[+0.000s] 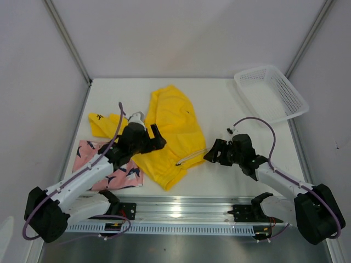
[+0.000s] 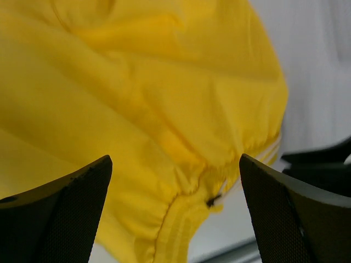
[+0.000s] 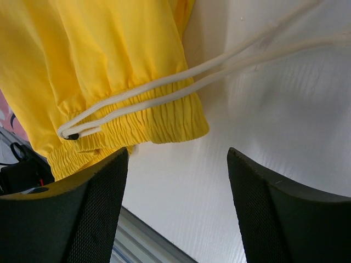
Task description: Fold and stack the shorts
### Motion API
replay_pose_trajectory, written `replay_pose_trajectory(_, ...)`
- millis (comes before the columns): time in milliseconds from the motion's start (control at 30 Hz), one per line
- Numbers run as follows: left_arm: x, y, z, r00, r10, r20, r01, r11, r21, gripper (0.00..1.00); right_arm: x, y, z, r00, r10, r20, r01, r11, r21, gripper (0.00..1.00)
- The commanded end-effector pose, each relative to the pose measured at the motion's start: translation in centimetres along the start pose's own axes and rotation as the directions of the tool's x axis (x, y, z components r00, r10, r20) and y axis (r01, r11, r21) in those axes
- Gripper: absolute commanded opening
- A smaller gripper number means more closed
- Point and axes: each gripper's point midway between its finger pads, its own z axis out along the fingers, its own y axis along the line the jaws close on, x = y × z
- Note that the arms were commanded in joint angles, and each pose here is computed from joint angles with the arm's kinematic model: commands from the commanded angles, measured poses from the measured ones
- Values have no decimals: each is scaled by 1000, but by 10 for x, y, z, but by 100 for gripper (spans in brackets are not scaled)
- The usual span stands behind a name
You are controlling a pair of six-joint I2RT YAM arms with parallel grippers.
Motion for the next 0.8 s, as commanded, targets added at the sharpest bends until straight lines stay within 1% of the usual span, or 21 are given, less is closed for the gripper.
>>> replay_pose_trajectory(0,48,-9,-25,991,118,-68,-116,993,29,99,-10,16,-1,999,-38,31,41,993,-111,73)
replay_pose_trajectory(67,63,-15,-39,984,157,-83,-153,987,49,99,-8,11,-1,998,-54,41,58,994,-92,73)
replay_pose_trajectory(100,74,-21,-46,976,200,-88,-195,979,60,99,-7,11,-2,996,-77,49,82,993,-88,73)
replay_pose_trajectory(167,85,-21,-55,966,233,-114,-229,973,41,99,-7,3,-4,992,-104,73,107,994,-35,73)
replay_pose_trajectory(200,93,-26,-60,956,270,-112,-266,963,45,99,-2,2,-3,988,-141,66,143,990,-19,73)
replay_pose_trajectory(233,99,-22,-64,948,291,-132,-291,957,23,99,1,-2,-2,986,-154,65,154,988,3,73)
replay_pose_trajectory(267,106,-20,-62,942,301,-149,-304,953,6,99,-1,-11,-1,983,-165,80,160,985,57,73)
replay_pose_trajectory(300,111,-23,-65,933,330,-144,-334,943,0,99,4,-13,1,979,-191,71,186,980,73,73)
replay_pose_trajectory(367,122,-16,-65,917,360,-171,-373,926,-53,99,4,-19,4,976,-204,77,194,974,121,72)
replay_pose_trajectory(400,124,-16,-66,909,383,-162,-397,915,-66,99,5,-13,6,971,-226,78,217,970,114,71)
replay_pose_trajectory(433,124,-18,-67,911,380,-159,-395,916,-76,99,7,-14,8,969,-237,70,226,965,134,71)
replay_pose_trajectory(467,126,-14,-67,904,394,-169,-413,906,-98,99,1,-23,8,963,-253,93,230,951,206,70)
replay_pose_trajectory(500,132,-14,-68,892,416,-177,-437,893,-103,99,3,-23,10,961,-262,86,239,947,216,70)
replay_pose_trajectory(533,130,-15,-69,894,416,-166,-437,892,-117,99,4,-17,12,957,-277,80,255,943,213,70)
replay_pose_trajectory(567,131,-14,-69,891,422,-166,-444,887,-126,99,8,-21,16,956,-285,63,263,935,236,70)
replay_pose_trajectory(600,135,-12,-71,881,440,-176,-464,876,-131,99,5,-25,17,954,-292,72,264,926,269,70)
replay_pose_trajectory(667,137,-13,-73,878,447,-174,-470,873,-132,99,5,-25,23,953,-299,57,271,920,284,70)
replay_pose_trajectory(767,141,-10,-73,870,460,-180,-486,862,-146,99,-1,-22,26,952,-297,69,263,916,303,70)
